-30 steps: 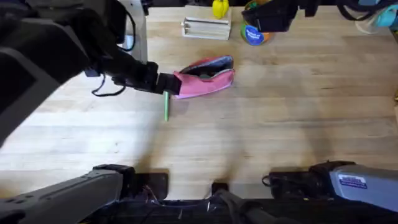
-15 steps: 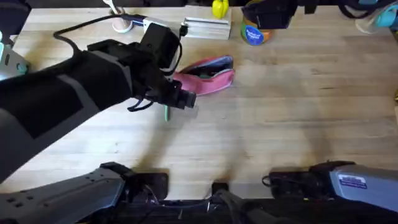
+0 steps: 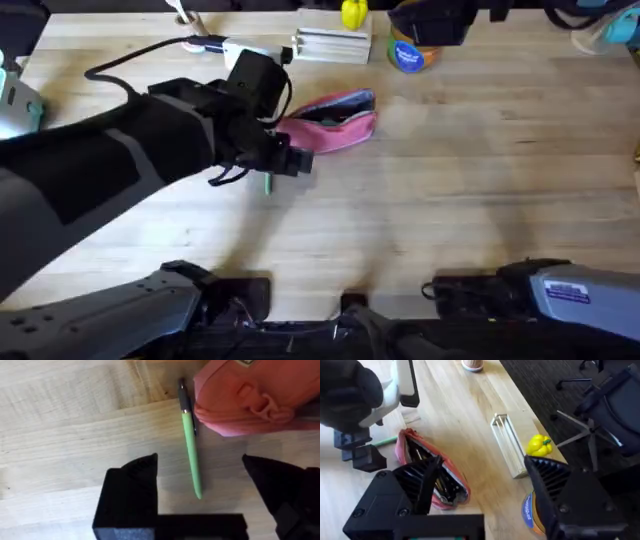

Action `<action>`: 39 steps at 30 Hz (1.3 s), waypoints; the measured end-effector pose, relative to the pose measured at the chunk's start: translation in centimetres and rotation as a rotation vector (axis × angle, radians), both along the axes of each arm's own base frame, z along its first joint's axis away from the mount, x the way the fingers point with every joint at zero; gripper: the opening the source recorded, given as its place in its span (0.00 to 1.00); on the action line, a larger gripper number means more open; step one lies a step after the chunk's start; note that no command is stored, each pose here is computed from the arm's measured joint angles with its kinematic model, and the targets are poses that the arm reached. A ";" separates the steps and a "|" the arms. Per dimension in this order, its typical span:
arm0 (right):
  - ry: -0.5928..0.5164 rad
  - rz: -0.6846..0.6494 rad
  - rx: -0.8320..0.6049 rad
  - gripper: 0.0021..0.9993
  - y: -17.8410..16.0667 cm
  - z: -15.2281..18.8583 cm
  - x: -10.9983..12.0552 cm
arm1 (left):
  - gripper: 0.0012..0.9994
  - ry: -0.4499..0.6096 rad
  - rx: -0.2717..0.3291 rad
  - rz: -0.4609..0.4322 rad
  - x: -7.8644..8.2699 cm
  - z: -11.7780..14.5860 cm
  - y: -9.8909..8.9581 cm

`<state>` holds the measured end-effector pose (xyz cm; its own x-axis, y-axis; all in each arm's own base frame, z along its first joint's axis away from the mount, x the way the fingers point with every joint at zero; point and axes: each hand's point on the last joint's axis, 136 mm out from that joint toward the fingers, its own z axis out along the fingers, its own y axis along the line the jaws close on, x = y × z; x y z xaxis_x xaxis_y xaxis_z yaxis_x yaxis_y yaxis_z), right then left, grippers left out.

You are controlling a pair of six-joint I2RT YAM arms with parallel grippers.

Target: Unzip the bag, pick up the pens from the table one at a time and place them inside, then zip the bag closed.

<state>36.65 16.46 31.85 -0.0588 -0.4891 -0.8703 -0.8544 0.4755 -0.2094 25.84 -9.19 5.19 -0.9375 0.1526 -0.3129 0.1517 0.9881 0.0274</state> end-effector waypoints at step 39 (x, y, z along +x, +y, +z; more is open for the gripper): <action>-0.001 0.000 0.000 1.00 0.0 0.0 0.0 | 0.04 0.053 0.136 0.001 0.9 -1.4 1.4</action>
<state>36.66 16.46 31.87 -0.0582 -0.4890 -0.8704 -0.8543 0.4755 -0.2100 26.70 -7.81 3.78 -0.9523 0.1891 -0.2394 0.1552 0.9759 0.1533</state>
